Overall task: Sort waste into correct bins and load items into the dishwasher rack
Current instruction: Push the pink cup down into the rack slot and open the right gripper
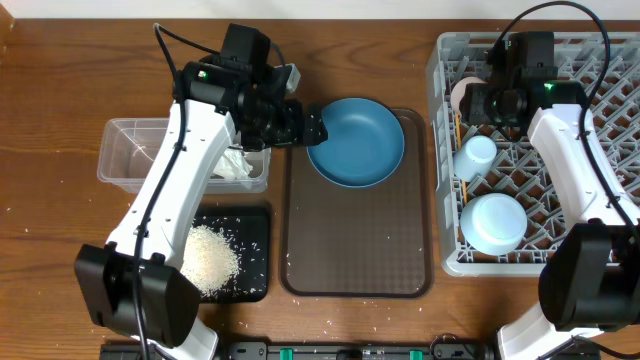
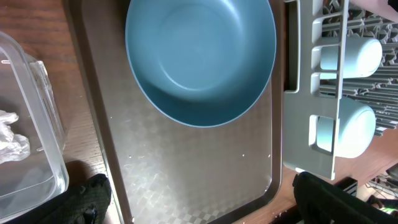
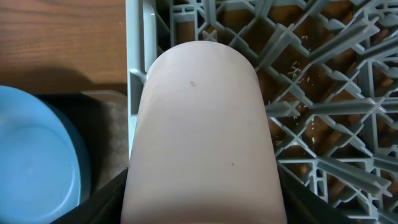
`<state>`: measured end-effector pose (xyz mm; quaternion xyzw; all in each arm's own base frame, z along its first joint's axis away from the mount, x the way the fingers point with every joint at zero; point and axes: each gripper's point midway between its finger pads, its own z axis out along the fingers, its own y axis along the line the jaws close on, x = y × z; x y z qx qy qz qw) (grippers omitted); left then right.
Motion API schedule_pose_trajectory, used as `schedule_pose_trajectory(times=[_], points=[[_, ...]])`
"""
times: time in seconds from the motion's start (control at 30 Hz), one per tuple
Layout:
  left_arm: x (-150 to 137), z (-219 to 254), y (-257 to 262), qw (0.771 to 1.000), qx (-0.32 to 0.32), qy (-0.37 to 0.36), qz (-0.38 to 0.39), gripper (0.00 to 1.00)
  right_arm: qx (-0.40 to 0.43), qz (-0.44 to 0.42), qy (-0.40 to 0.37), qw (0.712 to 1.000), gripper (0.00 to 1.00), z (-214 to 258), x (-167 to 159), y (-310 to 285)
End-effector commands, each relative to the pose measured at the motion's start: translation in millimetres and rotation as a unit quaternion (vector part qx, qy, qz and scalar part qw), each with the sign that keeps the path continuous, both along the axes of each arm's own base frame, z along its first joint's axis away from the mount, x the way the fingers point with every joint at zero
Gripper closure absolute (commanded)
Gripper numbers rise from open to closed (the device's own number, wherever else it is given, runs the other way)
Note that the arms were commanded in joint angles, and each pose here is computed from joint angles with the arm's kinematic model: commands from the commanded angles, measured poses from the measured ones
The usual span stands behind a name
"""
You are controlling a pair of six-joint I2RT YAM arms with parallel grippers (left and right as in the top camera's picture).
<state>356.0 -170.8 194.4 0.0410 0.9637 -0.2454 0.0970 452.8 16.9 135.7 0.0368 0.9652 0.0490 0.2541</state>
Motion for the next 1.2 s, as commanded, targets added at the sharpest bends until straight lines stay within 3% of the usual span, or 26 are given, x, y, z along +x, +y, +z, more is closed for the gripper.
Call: schedule_pose_trajectory(times=[0.0, 0.07, 0.2, 0.47, 0.93, 1.17], points=[[1.8, 0.4, 2.3, 1.0, 0.006, -0.004, 0.0, 0.04, -0.006, 0.011, -0.013, 1.0, 0.54, 12.5, -1.3, 3.5], [1.8, 0.4, 2.3, 1.0, 0.006, -0.004, 0.0, 0.04, -0.011, 0.008, -0.01, 1.0, 0.54, 11.7, -2.3, 1.6], [1.8, 0.4, 2.3, 1.0, 0.006, -0.004, 0.0, 0.04, -0.014, 0.007, -0.008, 1.0, 0.43, 11.0, -3.3, 0.5], [1.8, 0.4, 2.3, 1.0, 0.006, -0.004, 0.0, 0.04, -0.014, 0.007, -0.006, 1.0, 0.1, 10.7, -3.9, 0.4], [1.8, 0.4, 2.3, 1.0, 0.006, -0.004, 0.0, 0.04, 0.025, 0.047, 0.001, 0.999, 0.23, 10.3, -9.2, 31.9], [1.8, 0.4, 2.3, 1.0, 0.006, -0.004, 0.0, 0.04, 0.024, 0.085, 0.029, 0.996, 0.24, 4.2, -25.7, 64.4]])
